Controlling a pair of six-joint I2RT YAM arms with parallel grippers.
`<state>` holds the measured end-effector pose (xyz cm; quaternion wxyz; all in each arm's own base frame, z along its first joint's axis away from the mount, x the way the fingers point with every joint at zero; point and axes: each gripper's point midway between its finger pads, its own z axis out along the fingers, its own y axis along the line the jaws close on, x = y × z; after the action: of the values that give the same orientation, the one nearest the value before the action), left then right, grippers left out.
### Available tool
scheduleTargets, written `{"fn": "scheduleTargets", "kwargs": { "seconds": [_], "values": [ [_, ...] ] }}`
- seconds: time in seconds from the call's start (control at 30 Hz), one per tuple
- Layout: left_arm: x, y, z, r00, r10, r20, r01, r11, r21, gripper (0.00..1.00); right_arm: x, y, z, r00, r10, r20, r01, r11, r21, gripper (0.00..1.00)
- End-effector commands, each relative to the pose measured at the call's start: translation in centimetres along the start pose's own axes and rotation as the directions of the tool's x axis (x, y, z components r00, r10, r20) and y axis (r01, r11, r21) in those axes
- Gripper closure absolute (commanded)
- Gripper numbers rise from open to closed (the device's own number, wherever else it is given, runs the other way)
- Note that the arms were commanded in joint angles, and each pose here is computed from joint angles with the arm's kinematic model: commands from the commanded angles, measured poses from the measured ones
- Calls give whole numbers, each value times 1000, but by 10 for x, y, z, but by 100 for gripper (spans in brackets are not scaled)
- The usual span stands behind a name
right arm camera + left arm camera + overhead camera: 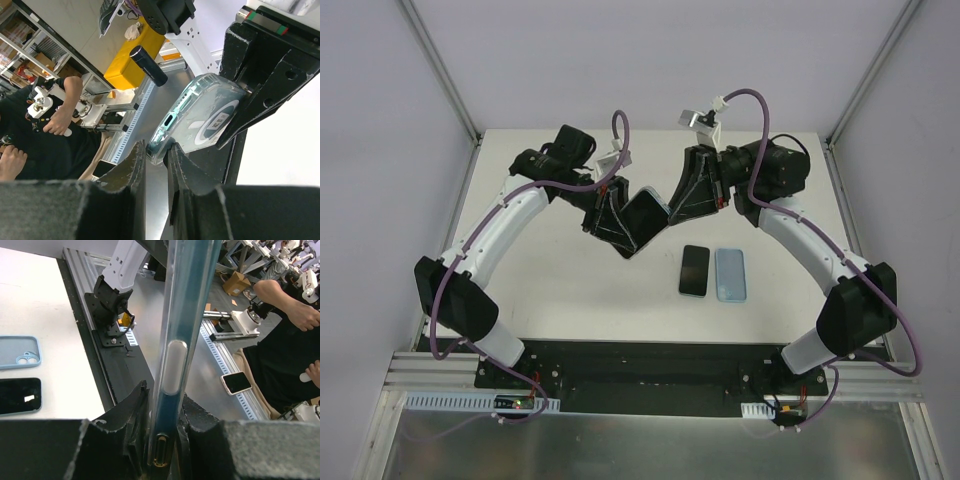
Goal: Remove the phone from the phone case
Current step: Remove the phone case from the phone.
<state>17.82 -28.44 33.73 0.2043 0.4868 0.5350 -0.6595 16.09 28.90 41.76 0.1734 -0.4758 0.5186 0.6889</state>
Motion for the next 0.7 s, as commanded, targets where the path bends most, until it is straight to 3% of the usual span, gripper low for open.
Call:
{"fn": "scheduleTargets", "kwargs": {
  "seconds": [0.0,0.67],
  "values": [
    [-14,11,17,996,80,32,-84,988,131,100,12,48,53,987,-153,-41,143,971,-189,100],
    [-15,8,19,995,87,41,-93,983,158,100,13,48,60,988,-148,-53,134,968,-210,100]
  ]
}}
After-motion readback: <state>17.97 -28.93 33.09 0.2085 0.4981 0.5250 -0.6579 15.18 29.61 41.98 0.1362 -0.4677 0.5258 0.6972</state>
